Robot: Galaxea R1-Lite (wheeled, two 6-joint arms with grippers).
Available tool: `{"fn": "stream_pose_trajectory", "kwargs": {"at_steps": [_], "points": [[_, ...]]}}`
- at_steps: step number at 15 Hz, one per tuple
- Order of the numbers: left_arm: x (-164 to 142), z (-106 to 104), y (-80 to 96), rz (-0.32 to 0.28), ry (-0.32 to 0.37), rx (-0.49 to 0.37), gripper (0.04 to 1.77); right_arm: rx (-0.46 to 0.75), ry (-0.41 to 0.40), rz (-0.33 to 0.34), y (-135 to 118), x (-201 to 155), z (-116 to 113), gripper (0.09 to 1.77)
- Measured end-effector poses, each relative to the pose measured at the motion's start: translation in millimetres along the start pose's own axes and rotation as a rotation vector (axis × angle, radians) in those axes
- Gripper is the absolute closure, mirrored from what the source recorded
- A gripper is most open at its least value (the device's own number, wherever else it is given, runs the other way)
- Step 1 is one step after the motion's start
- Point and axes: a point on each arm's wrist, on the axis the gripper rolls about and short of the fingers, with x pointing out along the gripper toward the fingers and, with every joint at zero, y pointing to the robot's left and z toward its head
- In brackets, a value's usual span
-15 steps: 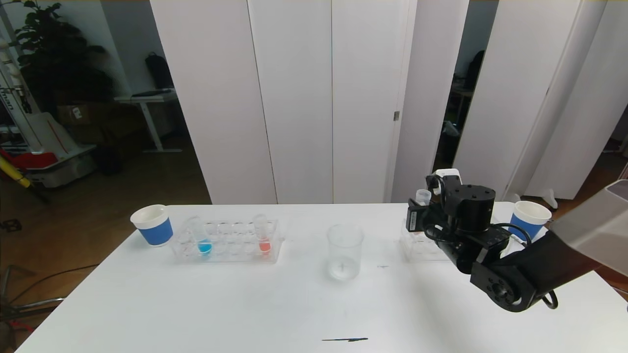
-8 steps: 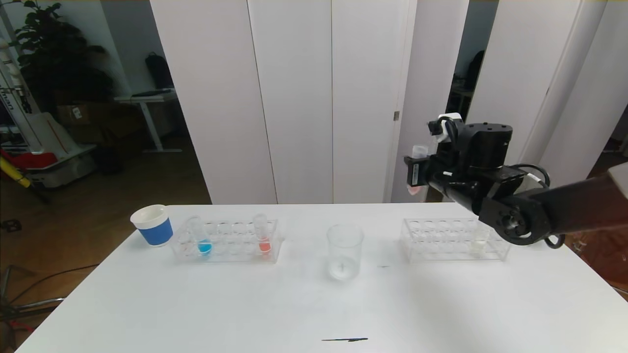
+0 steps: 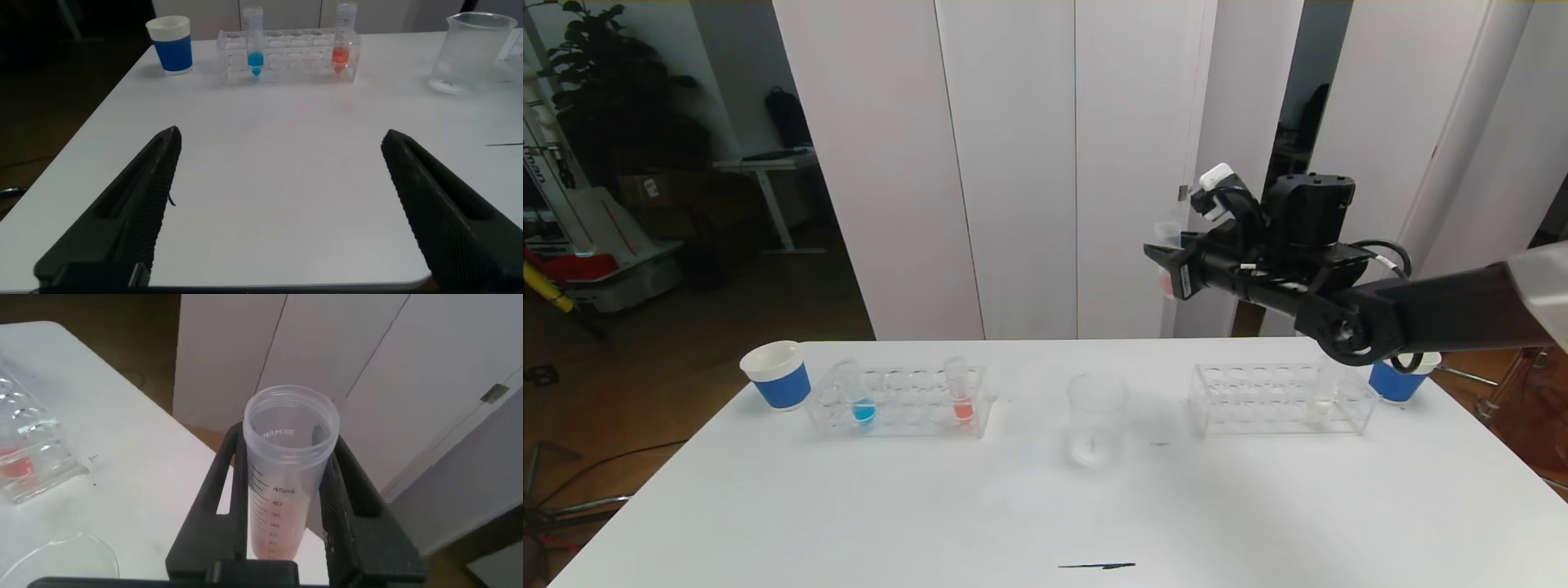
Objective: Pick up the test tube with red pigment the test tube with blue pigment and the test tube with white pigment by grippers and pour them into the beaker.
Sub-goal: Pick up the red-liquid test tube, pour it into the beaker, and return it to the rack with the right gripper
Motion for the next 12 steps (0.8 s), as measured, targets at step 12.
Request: {"fn": "stream_pose_trajectory", "kwargs": {"at_steps": [12], "points": [[0,0,0.0,0.0,0.0,0.0,0.06,-0.317,-0.277,0.232,23,13,-26,1.28]]}}
